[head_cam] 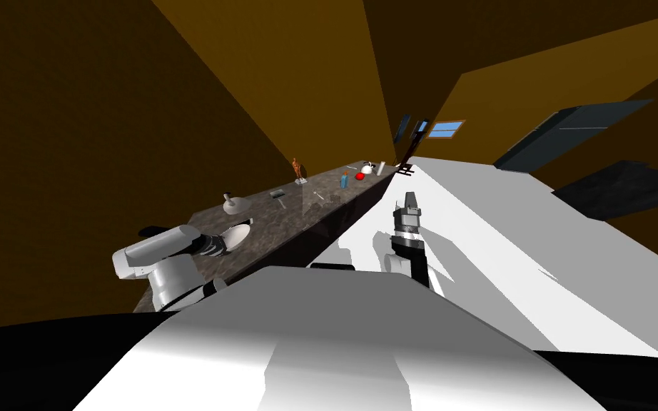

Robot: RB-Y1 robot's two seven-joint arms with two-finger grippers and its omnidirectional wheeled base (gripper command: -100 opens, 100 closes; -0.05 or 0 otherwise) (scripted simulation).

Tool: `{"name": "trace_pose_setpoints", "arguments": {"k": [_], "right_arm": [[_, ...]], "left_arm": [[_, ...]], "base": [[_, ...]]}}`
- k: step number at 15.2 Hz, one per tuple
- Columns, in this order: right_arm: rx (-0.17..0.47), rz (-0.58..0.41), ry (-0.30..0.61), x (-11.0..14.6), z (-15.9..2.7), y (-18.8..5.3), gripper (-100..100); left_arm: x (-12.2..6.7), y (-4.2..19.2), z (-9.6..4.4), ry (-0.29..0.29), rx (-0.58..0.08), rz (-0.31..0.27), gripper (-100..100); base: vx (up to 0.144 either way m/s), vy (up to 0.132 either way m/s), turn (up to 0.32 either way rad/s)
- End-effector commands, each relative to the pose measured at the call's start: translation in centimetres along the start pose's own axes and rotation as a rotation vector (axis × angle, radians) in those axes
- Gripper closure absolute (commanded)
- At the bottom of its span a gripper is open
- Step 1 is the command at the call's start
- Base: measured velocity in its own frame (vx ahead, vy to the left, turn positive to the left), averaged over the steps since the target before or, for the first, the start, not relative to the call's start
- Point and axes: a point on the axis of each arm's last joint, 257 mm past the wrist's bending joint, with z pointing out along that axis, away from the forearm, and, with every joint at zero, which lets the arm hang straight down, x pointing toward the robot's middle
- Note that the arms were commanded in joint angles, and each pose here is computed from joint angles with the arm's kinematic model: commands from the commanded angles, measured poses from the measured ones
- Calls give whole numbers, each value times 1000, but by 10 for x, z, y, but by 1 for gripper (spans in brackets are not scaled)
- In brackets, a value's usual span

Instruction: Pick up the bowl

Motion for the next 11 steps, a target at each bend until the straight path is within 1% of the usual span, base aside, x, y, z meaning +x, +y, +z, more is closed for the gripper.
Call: {"name": "trace_pose_setpoints", "arguments": {"k": [1, 2, 3, 4, 5, 6, 7, 8, 9, 10, 11], "right_arm": [[0, 0, 0, 0, 0, 0, 0], [0, 0, 0, 0, 0, 0, 0], [0, 0, 0, 0, 0, 0, 0], [0, 0, 0, 0, 0, 0, 0], [0, 0, 0, 0, 0, 0, 0], [0, 0, 0, 0, 0, 0, 0], [0, 0, 0, 0, 0, 0, 0], [0, 0, 0, 0, 0, 0, 0], [0, 0, 0, 0, 0, 0, 0], [0, 0, 0, 0, 0, 0, 0], [0, 0, 0, 0, 0, 0, 0]], "left_arm": [[-6, 2, 4, 1, -8, 19, -100], [-6, 2, 4, 1, -8, 21, -100], [-13, -10, 4, 1, 9, 4, -100], [-16, -5, 8, 4, -5, 6, -100], [-16, -2, 10, 5, -13, 25, -100], [-16, -2, 10, 5, -13, 26, -100], [-22, -12, 10, 9, 3, 11, -100], [-24, -6, 14, 14, -13, 14, -100], [-24, -4, 16, 16, -19, 34, -100], [-24, -4, 16, 16, -19, 34, -100], [-27, -11, 18, 24, -10, 21, -100]], "base": [[29, -52, 21], [16, -38, 2], [25, -55, 27], [42, -65, 46], [35, -55, 31], [18, -38, 8], [29, -54, 32], [40, -77, 46], [32, -64, 25], [17, -35, 5], [25, -47, 30]]}}
